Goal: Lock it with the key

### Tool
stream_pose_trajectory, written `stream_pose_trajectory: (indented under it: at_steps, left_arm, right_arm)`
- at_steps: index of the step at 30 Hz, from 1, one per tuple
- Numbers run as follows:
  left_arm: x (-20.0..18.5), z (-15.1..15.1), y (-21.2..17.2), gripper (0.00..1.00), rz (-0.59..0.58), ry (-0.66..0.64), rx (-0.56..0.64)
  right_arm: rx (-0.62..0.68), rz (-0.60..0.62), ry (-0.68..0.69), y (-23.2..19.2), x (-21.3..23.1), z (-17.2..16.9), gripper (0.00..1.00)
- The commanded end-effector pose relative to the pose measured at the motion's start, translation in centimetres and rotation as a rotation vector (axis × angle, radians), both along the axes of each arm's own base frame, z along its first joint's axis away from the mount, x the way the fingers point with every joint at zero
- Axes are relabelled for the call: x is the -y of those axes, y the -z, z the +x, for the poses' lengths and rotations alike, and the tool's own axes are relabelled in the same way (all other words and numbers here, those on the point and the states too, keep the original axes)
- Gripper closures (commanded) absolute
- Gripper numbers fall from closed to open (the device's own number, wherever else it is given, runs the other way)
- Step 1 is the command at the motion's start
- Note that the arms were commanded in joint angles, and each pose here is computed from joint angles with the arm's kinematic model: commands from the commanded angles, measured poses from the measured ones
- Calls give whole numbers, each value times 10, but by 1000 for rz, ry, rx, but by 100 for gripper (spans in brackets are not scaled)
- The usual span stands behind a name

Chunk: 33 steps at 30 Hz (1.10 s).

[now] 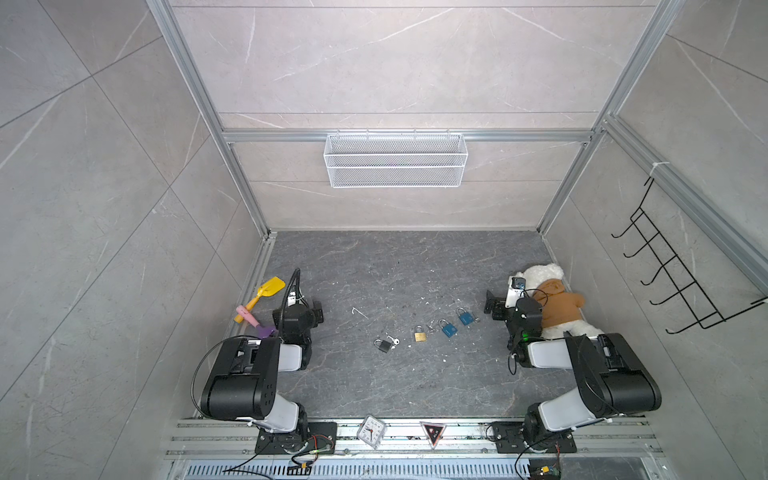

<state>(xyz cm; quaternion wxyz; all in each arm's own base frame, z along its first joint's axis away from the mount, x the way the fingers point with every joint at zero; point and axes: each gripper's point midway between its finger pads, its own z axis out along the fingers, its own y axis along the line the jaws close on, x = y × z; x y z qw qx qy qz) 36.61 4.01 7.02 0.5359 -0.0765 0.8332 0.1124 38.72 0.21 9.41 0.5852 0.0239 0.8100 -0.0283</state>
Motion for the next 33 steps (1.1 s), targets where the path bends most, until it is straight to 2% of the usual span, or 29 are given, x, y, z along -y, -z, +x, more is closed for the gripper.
stream_pose_trajectory:
  at_steps: [1, 33]
  left_arm:
    - [3, 11, -20, 0, -5, 15, 71]
    - [3, 11, -20, 0, -5, 14, 69]
  right_arm:
    - [1, 14, -10, -2, -3, 2, 0]
    - [10, 10, -13, -4, -4, 1, 0]
